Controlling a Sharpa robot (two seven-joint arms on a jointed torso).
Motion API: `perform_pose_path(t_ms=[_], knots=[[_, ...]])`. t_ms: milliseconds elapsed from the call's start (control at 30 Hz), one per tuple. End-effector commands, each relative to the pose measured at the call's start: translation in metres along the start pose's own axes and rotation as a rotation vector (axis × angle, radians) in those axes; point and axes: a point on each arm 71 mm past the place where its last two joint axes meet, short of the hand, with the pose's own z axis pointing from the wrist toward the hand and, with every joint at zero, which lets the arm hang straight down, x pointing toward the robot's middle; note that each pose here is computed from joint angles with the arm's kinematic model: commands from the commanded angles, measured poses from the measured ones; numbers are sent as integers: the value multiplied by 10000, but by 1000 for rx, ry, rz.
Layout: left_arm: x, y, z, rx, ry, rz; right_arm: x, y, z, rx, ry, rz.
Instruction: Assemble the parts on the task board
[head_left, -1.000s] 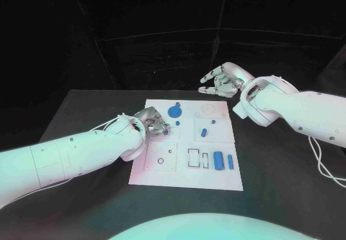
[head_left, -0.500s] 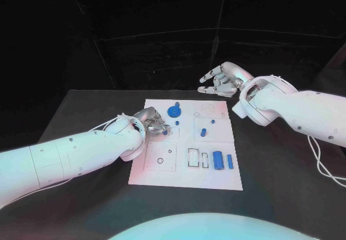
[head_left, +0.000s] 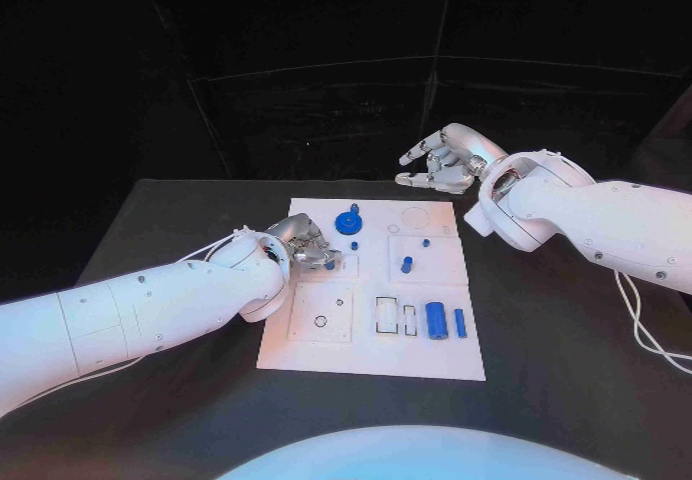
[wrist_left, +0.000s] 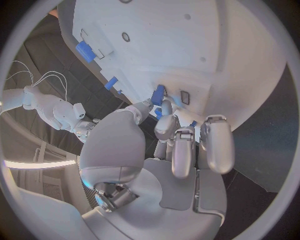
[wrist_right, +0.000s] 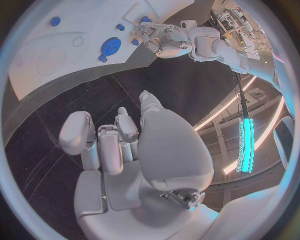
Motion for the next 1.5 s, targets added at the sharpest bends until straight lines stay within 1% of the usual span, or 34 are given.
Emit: perform_pose_path(t_ms=[33,733,1300,1500], knots=[[-10,2,-2,-3,-11,1,-7,18,5,-11,-3,1],[-12,11,-10,-8,-9,-10,-7,15,7,-11,-3,3],[7,18,-33,-15,22,-24,-8,11,8,-10,-2,4],[9,39,-46,-22,39,-23,-9,7,8,-9,-2,4]])
